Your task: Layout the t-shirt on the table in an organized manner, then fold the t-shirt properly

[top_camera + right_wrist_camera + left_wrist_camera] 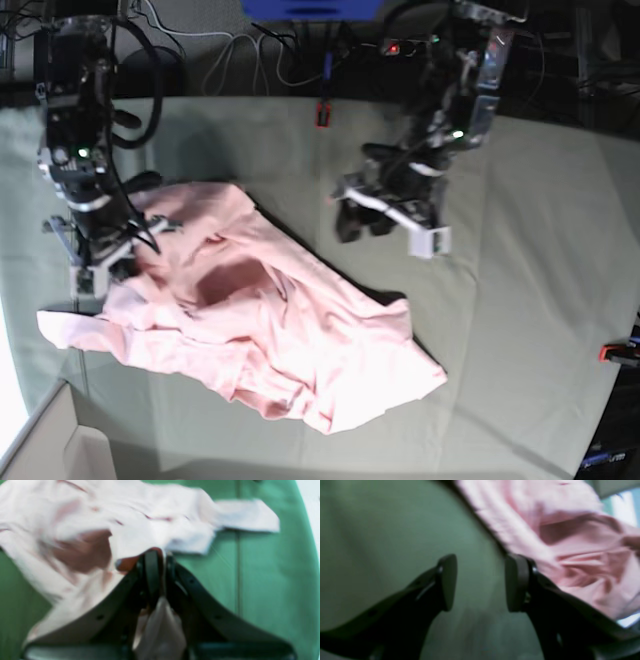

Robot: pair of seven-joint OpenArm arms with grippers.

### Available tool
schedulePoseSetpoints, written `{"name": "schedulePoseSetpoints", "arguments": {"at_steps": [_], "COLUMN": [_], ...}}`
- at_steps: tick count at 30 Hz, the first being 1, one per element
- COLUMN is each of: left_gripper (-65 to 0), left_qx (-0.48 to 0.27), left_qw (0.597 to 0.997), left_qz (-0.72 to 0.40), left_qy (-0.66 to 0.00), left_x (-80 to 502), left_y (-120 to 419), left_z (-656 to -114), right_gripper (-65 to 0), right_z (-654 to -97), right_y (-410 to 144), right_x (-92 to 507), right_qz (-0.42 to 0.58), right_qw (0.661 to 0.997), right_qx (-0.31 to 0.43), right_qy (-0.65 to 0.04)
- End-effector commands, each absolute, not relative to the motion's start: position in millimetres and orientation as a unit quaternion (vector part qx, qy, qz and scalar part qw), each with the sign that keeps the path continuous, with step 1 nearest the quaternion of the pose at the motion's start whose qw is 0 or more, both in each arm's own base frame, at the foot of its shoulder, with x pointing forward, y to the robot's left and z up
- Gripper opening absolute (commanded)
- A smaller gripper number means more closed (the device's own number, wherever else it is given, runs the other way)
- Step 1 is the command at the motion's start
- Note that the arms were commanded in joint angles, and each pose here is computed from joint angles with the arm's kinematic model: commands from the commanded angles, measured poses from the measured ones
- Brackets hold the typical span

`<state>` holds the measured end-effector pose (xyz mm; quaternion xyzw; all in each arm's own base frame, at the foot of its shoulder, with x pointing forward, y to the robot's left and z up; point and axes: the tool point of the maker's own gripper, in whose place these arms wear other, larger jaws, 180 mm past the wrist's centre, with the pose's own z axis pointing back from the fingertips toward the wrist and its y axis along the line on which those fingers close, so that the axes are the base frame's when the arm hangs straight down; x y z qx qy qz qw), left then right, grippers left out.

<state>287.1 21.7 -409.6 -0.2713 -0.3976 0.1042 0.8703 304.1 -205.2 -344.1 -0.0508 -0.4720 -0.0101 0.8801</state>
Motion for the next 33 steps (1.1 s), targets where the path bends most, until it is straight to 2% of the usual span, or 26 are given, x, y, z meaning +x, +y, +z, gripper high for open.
{"name": "schedulePoseSetpoints", "arguments": {"at_steps": [1, 7, 16, 28, 29, 30, 31, 33], "left_gripper": [-34.7, -34.6, -34.6, -35.9, -38.0, -42.8, -48.8, -64.6], "left_qx": [-0.286, -0.313, -0.342, -0.310, -0.310, -0.310, -0.312, -0.318], "left_qw": [0.864, 0.876, 0.875, 0.904, 0.904, 0.904, 0.902, 0.895], "left_qz": [0.101, 0.096, 0.106, 0.096, 0.095, 0.095, 0.095, 0.095], "left_qy": [-0.402, -0.353, -0.325, -0.278, -0.278, -0.280, -0.284, -0.298], "left_x": [291.6, 289.7, 299.4, 314.2, 315.8, 316.8, 318.3, 325.0], "left_y": [9.3, -38.2, -82.5, -82.1, -82.1, -82.1, -82.7, -83.2], "left_z": [-404.4, -429.8, -434.5, -474.9, -474.7, -473.8, -470.3, -458.0], "right_gripper": [-65.0, -65.0, -65.0, -65.0, -65.0, -65.0, -65.0, -65.0], "right_z": [-331.1, -341.6, -351.1, -351.8, -351.8, -351.6, -351.6, -351.2], "right_y": [-210.2, -210.4, -209.2, -206.4, -206.4, -207.5, -207.5, -208.7], "right_x": [309.0, 295.6, 284.5, 271.1, 271.1, 271.1, 271.1, 271.2], "right_qz": [-0.009, -0.008, -0.006, -0.002, -0.002, -0.003, -0.003, -0.001], "right_qw": [0.867, 0.876, 0.884, 0.887, 0.887, 0.886, 0.886, 0.886], "right_qx": [-0.059, -0.060, -0.059, -0.057, -0.057, -0.058, -0.058, -0.061], "right_qy": [-0.494, -0.479, -0.463, -0.459, -0.459, -0.459, -0.459, -0.459]}}
